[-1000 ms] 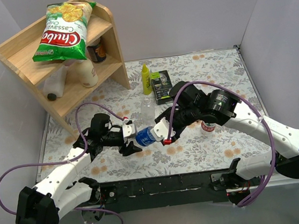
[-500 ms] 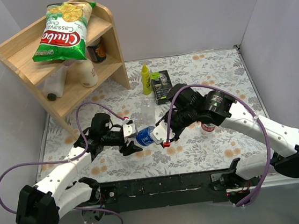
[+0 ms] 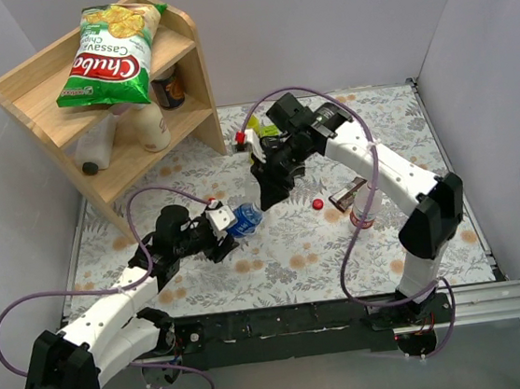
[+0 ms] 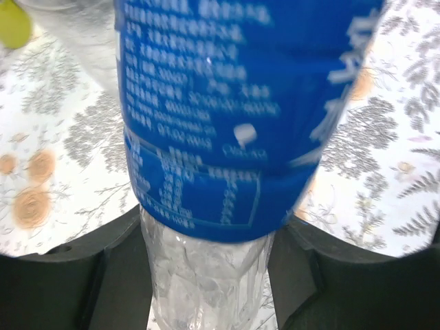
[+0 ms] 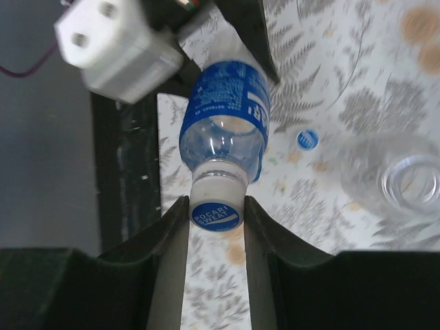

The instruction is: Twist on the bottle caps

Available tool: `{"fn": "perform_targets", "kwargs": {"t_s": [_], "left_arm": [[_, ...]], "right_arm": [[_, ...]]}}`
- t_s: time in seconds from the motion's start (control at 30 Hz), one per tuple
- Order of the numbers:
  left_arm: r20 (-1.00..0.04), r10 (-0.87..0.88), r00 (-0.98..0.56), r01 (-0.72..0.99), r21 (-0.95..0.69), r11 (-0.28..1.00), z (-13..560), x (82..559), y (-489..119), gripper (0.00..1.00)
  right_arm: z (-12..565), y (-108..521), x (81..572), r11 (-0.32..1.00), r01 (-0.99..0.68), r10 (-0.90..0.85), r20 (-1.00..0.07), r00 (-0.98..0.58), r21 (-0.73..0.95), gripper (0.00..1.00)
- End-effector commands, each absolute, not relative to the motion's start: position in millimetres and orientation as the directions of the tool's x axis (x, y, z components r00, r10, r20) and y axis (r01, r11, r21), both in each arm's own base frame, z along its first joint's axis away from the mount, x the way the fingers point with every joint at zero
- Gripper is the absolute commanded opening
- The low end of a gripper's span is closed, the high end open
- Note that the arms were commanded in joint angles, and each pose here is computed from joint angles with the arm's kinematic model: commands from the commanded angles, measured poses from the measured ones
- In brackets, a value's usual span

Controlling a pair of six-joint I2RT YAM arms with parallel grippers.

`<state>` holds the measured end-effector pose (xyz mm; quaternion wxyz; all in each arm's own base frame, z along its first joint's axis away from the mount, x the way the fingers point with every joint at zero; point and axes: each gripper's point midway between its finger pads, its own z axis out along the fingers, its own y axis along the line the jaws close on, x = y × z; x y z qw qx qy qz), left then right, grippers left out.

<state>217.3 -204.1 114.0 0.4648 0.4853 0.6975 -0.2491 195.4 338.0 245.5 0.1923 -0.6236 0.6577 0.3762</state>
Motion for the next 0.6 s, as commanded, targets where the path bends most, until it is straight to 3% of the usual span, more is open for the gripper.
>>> {"fn": "perform_targets", "kwargs": {"t_s": [0.0,0.03,0.1,0.2,0.27,0.37,0.47,0.57], "left_arm": [[-0.938,0.337,0.076,0.812,0.254,0.526,187,261,-209,0.00],[-0.937,0.341,0.073,0.824,0.249,0.509,184,257,-210,0.00],[-0.929,0.369,0.041,0.865,0.217,0.453,173,242,-211,0.00],[-0.911,0.412,0.006,0.945,0.140,0.297,154,206,-216,0.00],[-0.894,0.447,-0.035,0.978,0.062,0.199,138,182,-215,0.00],[-0.873,0.482,-0.076,0.993,-0.022,0.118,133,162,-214,0.00],[-0.855,0.515,-0.059,0.998,-0.033,0.059,133,158,-213,0.00],[-0.856,0.517,-0.014,0.999,0.005,0.035,139,162,-214,0.00]], "right_arm": [[293,348,161,-0.062,-0.798,-0.622,-0.648,-0.439,0.600,0.24],[304,350,163,-0.086,-0.820,-0.609,-0.682,-0.406,0.565,0.31],[323,348,172,-0.105,-0.891,-0.586,-0.751,-0.304,0.443,0.60],[328,328,172,-0.163,-0.958,-0.585,-0.805,-0.099,0.236,0.80],[334,307,164,-0.250,-0.968,-0.551,-0.827,0.115,0.032,0.86],[317,290,157,-0.287,-0.946,-0.531,-0.798,0.287,-0.149,0.93],[297,282,149,-0.341,-0.878,-0.508,-0.721,0.472,-0.335,0.93],[289,287,149,-0.367,-0.788,-0.462,-0.639,0.615,-0.494,0.86]]}}
